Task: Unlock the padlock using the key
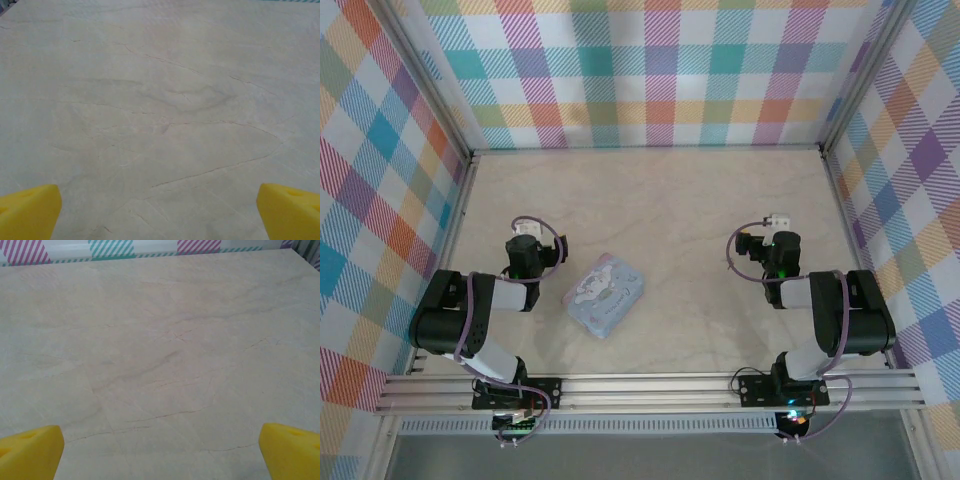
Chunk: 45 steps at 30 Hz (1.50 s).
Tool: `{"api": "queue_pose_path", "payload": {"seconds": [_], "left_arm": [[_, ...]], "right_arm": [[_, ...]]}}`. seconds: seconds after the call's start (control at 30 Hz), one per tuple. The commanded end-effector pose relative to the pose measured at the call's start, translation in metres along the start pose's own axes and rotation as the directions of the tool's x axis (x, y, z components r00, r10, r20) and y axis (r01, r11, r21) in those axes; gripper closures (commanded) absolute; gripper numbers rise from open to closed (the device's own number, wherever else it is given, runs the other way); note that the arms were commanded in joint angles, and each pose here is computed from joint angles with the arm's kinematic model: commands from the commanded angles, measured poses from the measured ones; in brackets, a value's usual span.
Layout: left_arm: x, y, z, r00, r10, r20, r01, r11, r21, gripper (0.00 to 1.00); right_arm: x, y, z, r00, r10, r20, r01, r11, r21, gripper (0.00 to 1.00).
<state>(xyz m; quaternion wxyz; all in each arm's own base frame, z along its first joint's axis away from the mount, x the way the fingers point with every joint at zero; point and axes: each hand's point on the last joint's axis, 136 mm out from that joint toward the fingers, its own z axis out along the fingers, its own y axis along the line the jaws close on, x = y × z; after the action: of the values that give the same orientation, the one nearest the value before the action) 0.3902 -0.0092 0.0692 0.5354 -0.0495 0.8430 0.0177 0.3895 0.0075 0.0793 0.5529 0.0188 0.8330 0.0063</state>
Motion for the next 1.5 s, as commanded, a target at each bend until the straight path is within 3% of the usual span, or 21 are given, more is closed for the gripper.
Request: {"api": "queue_pose_path", "payload": {"seconds": [0.0, 1.1, 1.27, 1.47], "left_arm": [[-0.013, 0.001, 0.002, 1.000, -0.004, 0.031, 0.004, 1.000, 0.003, 0.00], [-0.014, 0.002, 0.001, 1.000, -0.008, 0.031, 0.008, 1.000, 0.008, 0.00], [-0.038, 0.020, -0.007, 0.999, -0.045, 0.000, 0.045, 0.993, -0.113, 0.00], [-0.077, 0.020, -0.036, 0.992, -0.108, 0.059, 0.113, 0.989, -0.096, 0.00]], "right_arm": [[-0.016, 0.002, 0.001, 0.999, 0.015, 0.040, -0.014, 1.000, -0.017, 0.00], [-0.019, 0.000, 0.000, 0.999, 0.018, 0.050, -0.017, 1.000, -0.008, 0.00], [-0.039, 0.001, -0.011, 1.000, 0.017, -0.018, -0.017, 1.000, -0.004, 0.00], [-0.072, 0.004, -0.034, 0.987, 0.161, -0.013, -0.162, 0.987, -0.019, 0.00]]}}
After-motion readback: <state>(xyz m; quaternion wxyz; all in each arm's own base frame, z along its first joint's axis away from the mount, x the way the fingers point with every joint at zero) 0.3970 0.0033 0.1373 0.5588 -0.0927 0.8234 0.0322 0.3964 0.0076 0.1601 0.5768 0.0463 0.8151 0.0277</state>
